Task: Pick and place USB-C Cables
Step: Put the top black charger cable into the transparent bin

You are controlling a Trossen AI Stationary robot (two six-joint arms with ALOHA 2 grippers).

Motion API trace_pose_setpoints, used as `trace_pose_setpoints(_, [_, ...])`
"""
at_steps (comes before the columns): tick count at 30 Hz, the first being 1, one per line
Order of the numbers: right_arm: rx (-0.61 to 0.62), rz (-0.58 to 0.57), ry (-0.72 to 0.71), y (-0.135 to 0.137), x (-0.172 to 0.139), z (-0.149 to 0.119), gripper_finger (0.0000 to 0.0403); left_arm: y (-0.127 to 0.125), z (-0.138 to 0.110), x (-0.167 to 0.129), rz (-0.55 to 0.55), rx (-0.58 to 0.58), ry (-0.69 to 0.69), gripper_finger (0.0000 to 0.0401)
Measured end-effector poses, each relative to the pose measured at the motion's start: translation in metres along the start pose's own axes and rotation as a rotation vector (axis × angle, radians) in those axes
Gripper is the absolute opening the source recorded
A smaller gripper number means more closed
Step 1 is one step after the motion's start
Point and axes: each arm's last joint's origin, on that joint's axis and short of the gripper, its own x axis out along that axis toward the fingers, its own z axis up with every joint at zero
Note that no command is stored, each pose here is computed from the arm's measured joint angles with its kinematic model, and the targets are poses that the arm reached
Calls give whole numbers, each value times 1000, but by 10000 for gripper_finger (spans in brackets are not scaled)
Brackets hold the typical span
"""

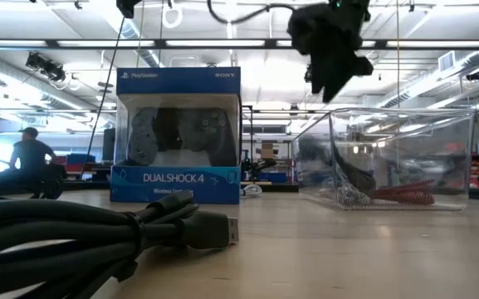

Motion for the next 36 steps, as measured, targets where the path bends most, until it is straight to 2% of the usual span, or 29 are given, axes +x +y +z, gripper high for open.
trace_pose_setpoints(4, [-14, -8, -7, 1, -13, 3, 163, 0, 0, 0, 0, -3, 1, 185])
trace_pose_setpoints(9, [1, -66, 24, -3, -11, -2, 162, 0, 0, 0, -1, -21, 4, 185])
trace_pose_setpoints(16, [66, -146, 109, -16, 21, -19, 162, 0, -1, 0, -1, -21, 9, 185])
trace_pose_setpoints(20, [66, -128, 100, -21, 45, -27, 161, 0, -1, 0, -1, -26, 9, 185])
trace_pose_setpoints(28, [-23, -82, 19, -25, 76, -37, 160, 0, -1, 0, -2, -26, 8, 185])
trace_pose_setpoints(36, [-123, -163, -58, -32, 88, -41, 160, 0, -1, 0, -1, -27, 7, 185])
